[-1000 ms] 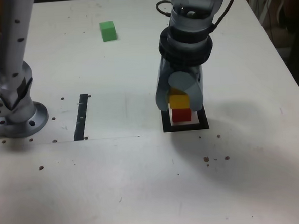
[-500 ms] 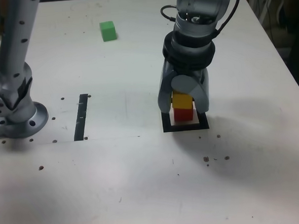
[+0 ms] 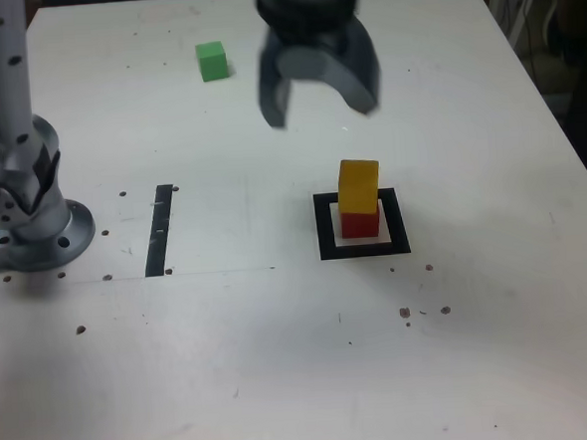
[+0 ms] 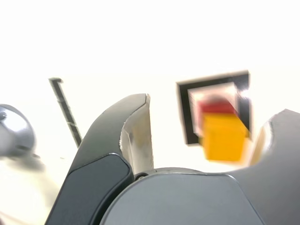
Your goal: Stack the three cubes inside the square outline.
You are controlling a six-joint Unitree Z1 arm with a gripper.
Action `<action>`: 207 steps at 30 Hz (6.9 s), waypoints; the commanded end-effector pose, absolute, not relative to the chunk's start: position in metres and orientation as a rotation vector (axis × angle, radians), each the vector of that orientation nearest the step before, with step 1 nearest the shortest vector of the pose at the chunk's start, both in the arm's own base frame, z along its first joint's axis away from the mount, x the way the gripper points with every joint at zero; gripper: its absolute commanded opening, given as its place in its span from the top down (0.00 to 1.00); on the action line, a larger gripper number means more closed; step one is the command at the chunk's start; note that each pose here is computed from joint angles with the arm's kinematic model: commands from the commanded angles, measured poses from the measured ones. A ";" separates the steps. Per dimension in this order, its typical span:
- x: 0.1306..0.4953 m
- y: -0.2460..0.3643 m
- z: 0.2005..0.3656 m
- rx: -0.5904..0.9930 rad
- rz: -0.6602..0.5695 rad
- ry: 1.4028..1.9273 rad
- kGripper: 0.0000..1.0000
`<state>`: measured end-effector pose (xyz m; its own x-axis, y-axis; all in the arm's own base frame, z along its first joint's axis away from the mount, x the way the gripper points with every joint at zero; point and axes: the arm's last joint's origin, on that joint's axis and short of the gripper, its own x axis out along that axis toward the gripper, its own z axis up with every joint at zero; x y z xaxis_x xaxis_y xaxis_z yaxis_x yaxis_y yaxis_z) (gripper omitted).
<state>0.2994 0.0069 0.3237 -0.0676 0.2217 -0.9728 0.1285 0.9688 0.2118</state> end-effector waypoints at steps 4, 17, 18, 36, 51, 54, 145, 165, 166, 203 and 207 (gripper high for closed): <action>0.274 0.082 0.316 0.170 0.172 1.711 0.01; 0.193 0.250 0.281 -0.061 0.506 1.723 0.00; 0.186 0.259 0.279 -0.072 0.515 1.732 0.00; 0.162 0.304 0.241 -0.213 0.544 1.909 0.02; 0.184 0.307 0.235 -0.158 0.429 1.824 0.03; 0.188 0.306 0.232 -0.149 0.396 1.820 0.03; 0.300 -0.044 0.340 0.063 0.071 1.623 0.83; 0.349 -0.060 0.313 0.106 0.039 1.684 0.83; 0.349 -0.057 0.311 0.108 0.043 1.691 0.82; 0.363 -0.058 0.297 0.105 0.007 1.702 0.20; 0.359 -0.060 0.304 0.118 0.026 1.681 0.02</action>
<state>0.3632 -0.0589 0.2971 -0.1266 0.0827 -0.9885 0.0631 0.9952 0.0752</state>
